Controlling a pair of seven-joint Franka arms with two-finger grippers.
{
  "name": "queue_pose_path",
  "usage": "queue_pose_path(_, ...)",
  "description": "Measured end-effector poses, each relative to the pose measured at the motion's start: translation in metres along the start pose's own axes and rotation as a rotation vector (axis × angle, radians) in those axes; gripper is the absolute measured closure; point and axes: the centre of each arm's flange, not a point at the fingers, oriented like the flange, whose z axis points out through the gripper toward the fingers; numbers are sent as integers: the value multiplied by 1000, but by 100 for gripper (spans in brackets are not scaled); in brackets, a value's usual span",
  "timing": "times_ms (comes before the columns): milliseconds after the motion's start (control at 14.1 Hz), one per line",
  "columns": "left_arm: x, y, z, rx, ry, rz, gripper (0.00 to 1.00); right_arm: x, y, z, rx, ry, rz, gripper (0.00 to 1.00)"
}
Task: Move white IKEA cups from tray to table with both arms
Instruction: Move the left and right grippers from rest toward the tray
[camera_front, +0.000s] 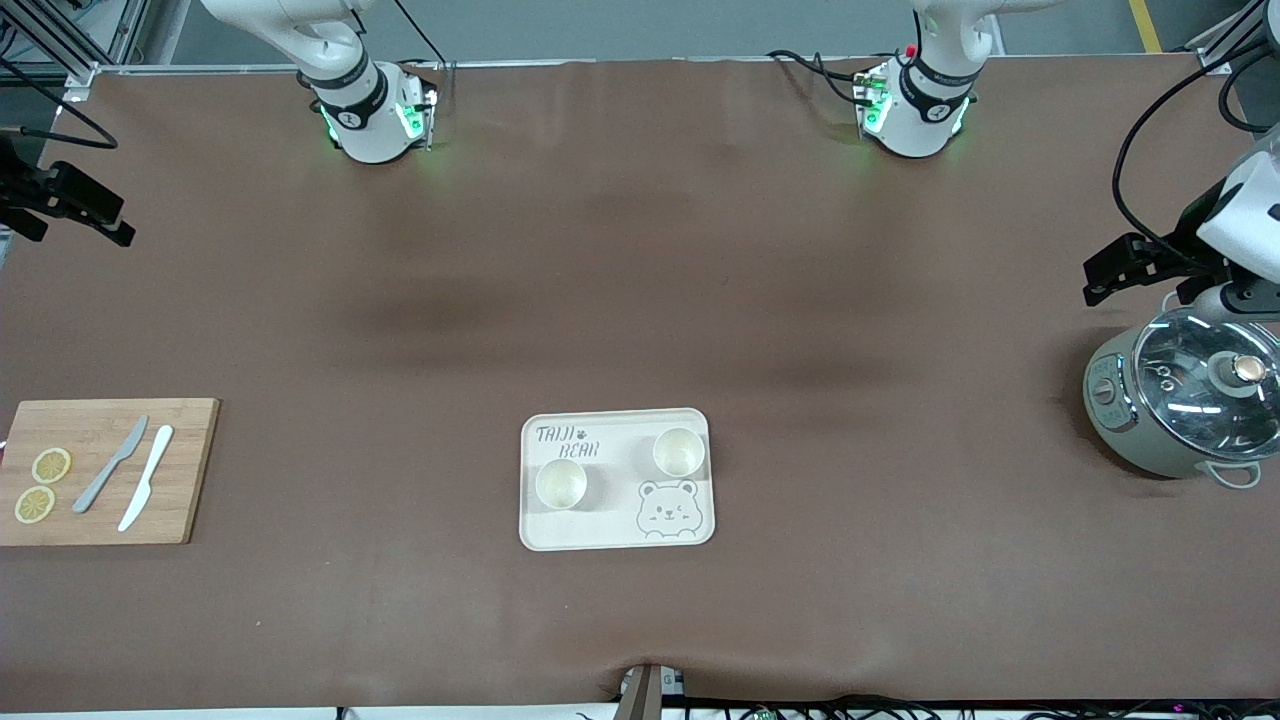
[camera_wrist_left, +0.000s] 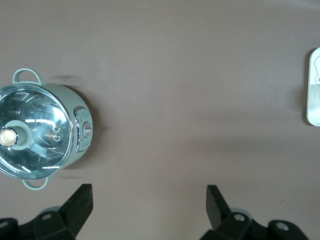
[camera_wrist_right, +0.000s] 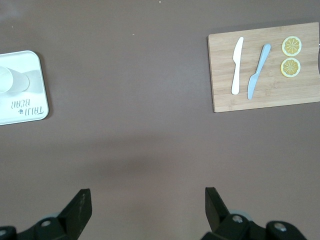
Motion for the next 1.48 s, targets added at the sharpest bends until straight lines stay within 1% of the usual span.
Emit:
queue_pose_path(495, 0, 6, -2, -1, 6, 10, 0, 0, 0, -4, 0, 7, 0, 0)
queue_pose_path(778, 5, 6, 9, -3, -14, 12, 0, 0, 0, -4, 0, 7, 0, 0)
queue_pose_path(919, 12, 8, 23, -6, -33, 15, 0, 0, 0, -4, 0, 7, 0, 0)
queue_pose_path(1131, 31, 20, 58, -16, -44, 37, 0, 0, 2, -4, 0, 7, 4, 0)
queue_pose_path(1273, 42, 41, 81, -23, -47, 61, 0, 0, 4, -4, 0, 7, 7, 0)
queue_pose_path(1485, 50, 81, 111, -28, -69, 45, 0, 4, 1, 0, 0, 10, 4, 0)
